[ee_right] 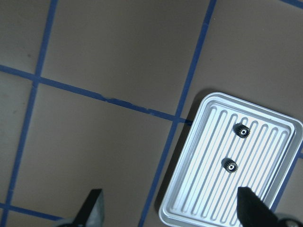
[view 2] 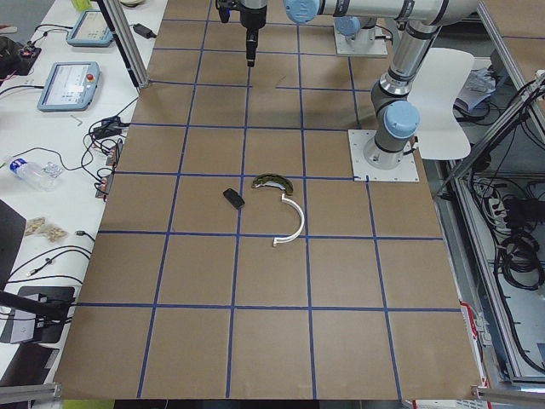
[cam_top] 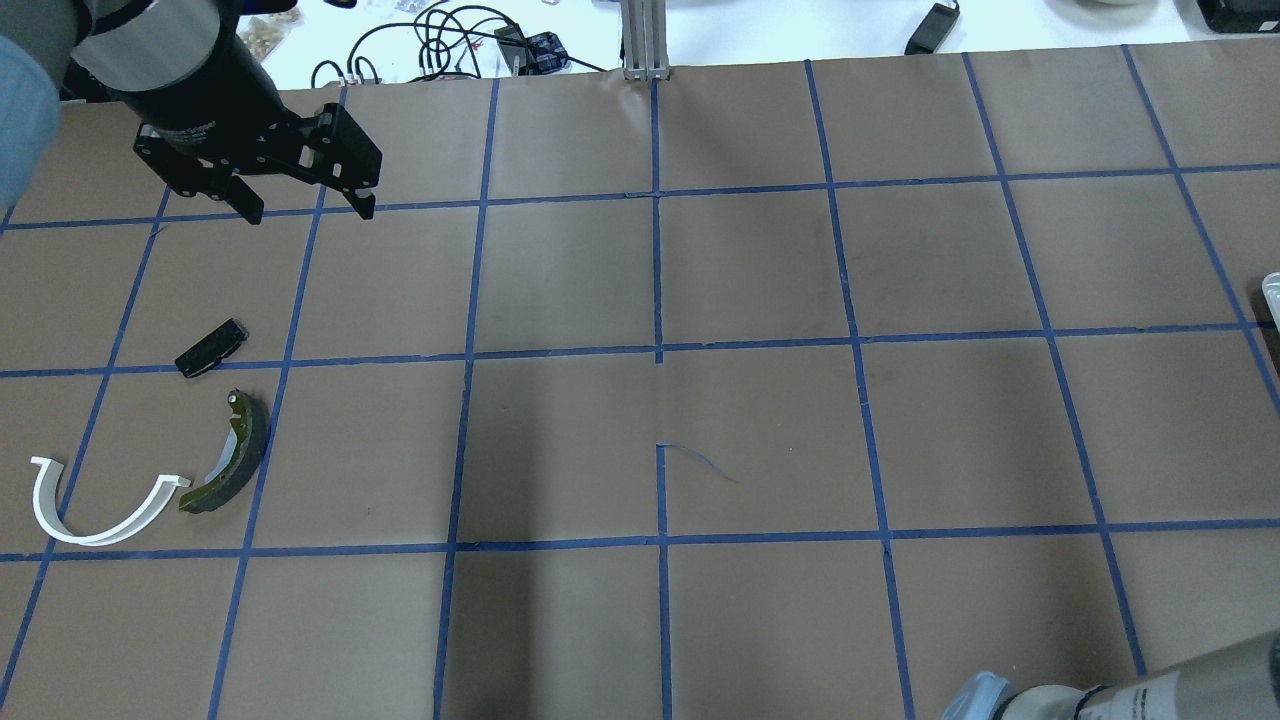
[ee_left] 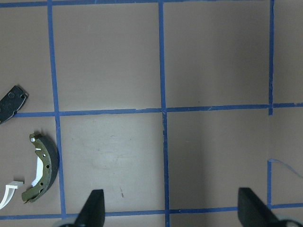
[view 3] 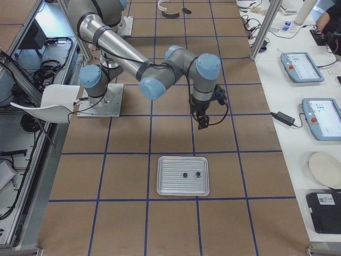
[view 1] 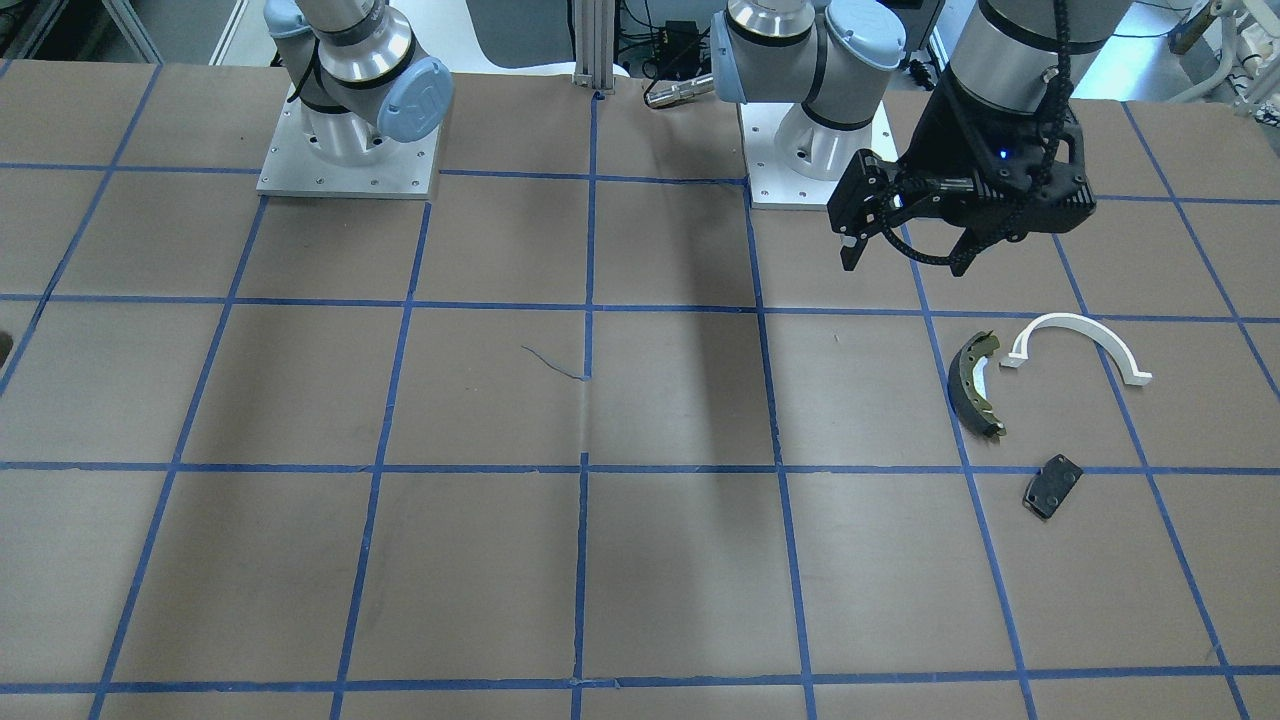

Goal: Place bearing gear from tray to pile

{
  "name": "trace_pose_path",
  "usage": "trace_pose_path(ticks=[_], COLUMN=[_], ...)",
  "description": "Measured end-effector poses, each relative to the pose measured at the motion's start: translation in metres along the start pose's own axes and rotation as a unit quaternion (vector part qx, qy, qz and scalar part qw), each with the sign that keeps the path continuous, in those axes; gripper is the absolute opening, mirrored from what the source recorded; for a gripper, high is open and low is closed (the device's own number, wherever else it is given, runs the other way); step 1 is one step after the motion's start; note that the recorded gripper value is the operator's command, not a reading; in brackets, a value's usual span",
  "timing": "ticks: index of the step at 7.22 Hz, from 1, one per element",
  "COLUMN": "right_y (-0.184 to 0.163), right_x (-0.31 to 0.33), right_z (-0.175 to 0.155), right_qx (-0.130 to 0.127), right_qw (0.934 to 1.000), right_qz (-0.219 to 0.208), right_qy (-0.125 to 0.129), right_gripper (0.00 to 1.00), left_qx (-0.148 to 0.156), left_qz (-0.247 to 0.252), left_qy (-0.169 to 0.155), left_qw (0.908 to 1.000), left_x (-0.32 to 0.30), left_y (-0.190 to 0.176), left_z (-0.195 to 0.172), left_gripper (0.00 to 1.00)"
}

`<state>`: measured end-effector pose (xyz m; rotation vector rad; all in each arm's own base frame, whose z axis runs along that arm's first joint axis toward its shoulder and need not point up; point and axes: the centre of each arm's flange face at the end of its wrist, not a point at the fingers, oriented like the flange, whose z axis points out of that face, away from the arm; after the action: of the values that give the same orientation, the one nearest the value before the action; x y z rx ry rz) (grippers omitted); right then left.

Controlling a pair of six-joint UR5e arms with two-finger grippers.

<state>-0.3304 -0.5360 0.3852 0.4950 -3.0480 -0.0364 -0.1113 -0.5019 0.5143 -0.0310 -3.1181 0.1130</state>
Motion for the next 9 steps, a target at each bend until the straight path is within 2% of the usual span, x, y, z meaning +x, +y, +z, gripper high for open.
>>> trace_pose_path(ticks=[3, 5, 7, 9], right_y=[0.037, 0.051, 0.055, 0.055], right_x=[0.072, 0.100, 0.111, 0.114], right_z=[0.099, 0.155, 0.188, 0.202], right_qx=[-0.009, -0.007, -0.006, -0.007], right_qw=[0.9996, 0.9996, 0.9996, 0.9996], right_qz=[-0.013, -0.021, -0.016, -0.011], right_qy=[-0.023, -0.021, -0.023, -0.026], right_gripper=[1.00, 0.93, 0.89, 0.86], left_qx=[0.000, 0.001, -0.001, -0.001], left_qz=[0.000, 0.000, 0.000, 0.001], left_qy=[0.000, 0.000, 0.000, 0.000], left_qw=[1.0000, 1.0000, 1.0000, 1.0000], left_x=[0.000, 0.000, 0.000, 0.000], left_y=[0.000, 0.000, 0.001, 0.001], left_z=[0.000, -0.001, 0.001, 0.001], left_gripper=[1.00, 1.00, 1.00, 1.00])
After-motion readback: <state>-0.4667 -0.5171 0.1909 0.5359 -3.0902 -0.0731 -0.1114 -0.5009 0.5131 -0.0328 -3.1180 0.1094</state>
